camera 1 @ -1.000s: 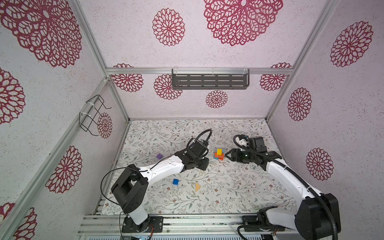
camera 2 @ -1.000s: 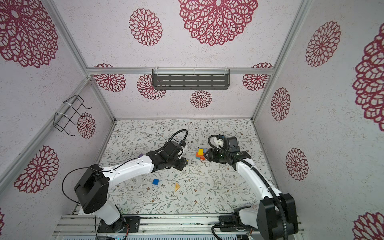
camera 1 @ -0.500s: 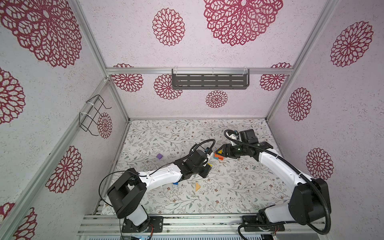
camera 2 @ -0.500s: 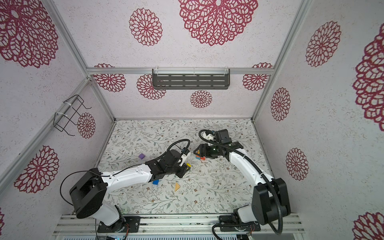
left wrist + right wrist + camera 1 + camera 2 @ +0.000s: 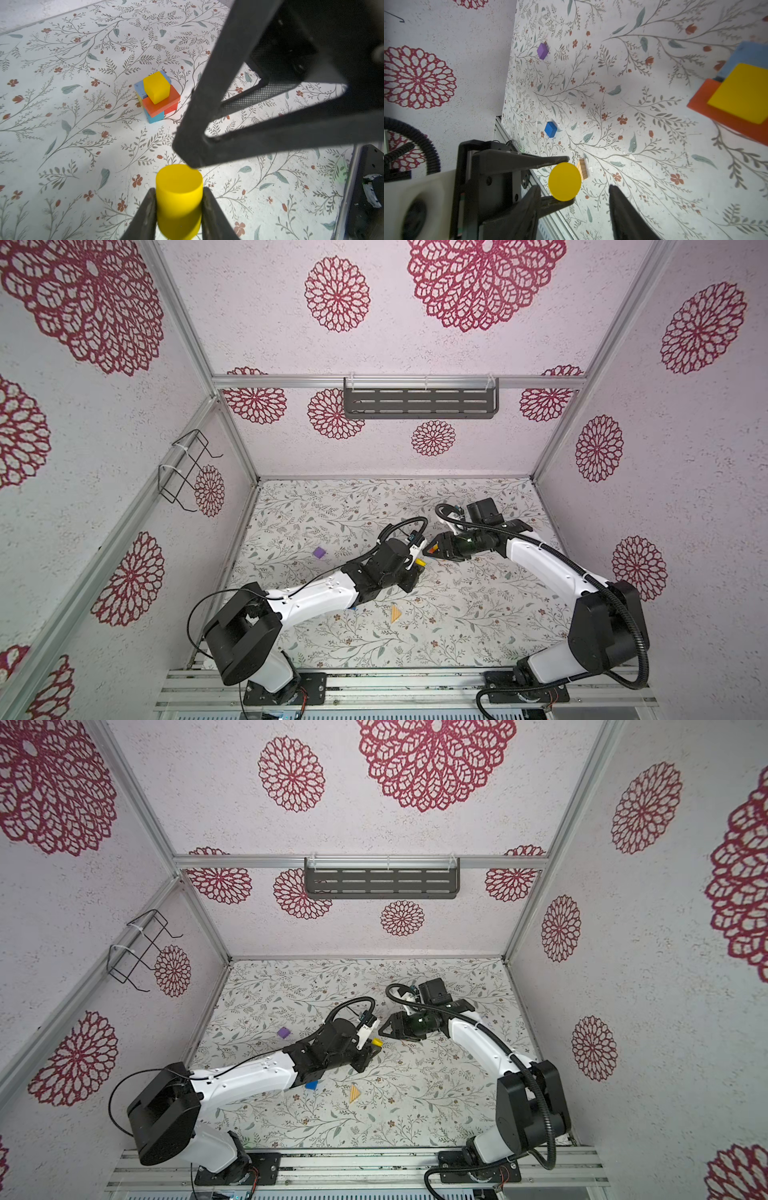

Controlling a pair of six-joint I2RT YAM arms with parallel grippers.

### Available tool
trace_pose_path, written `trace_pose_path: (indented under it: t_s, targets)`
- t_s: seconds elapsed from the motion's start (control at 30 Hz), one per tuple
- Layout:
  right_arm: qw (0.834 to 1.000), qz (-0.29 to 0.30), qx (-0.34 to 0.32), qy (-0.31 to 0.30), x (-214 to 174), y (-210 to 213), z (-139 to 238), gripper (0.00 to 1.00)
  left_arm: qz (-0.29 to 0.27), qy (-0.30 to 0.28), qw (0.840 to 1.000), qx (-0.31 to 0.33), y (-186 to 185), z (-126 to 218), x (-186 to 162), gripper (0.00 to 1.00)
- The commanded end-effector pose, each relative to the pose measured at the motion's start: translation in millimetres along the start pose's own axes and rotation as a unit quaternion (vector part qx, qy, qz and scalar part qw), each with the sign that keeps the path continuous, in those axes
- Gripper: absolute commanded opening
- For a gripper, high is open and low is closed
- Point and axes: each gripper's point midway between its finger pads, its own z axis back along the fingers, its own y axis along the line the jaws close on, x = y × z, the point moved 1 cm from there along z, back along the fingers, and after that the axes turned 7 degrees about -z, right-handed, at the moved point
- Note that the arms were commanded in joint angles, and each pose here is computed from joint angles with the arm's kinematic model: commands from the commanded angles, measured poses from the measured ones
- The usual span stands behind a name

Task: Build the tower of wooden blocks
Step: 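Close the right gripper on the yellow cylinder held by the left gripper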

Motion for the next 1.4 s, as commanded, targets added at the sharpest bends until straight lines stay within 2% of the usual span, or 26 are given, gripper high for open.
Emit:
trace_pose_path:
  t_s: [0.0,0.2,0.8,1.17,1.37]
  targets:
    - [1.000,0.021,0.022,0.009,-2.3,11.7,1.4,0.54,-0.016,-0.034,0.999,0.001,0.7,7.8,13.4,0.32]
    - [1.000,0.013,0.023,0.011,-2.6,9.4,-3.4,0.50,-0.016,-0.030,0.999,0.003,1.5,8.6,12.3,0.32]
    - [0.999,0.016,0.026,0.028,-5.1,12.7,-19.7,0.50,-0.018,-0.049,0.999,-0.004,-1.6,8.7,29.5,0.31]
    - [0.999,0.016,0.026,0.031,-4.8,11.3,-21.8,0.37,-0.018,-0.051,0.999,-0.006,-2.0,6.4,33.1,0.31]
    - [0.999,0.018,0.027,0.030,-3.3,12.5,-21.7,0.26,-0.019,-0.052,0.998,0.001,0.1,5.4,33.7,0.31]
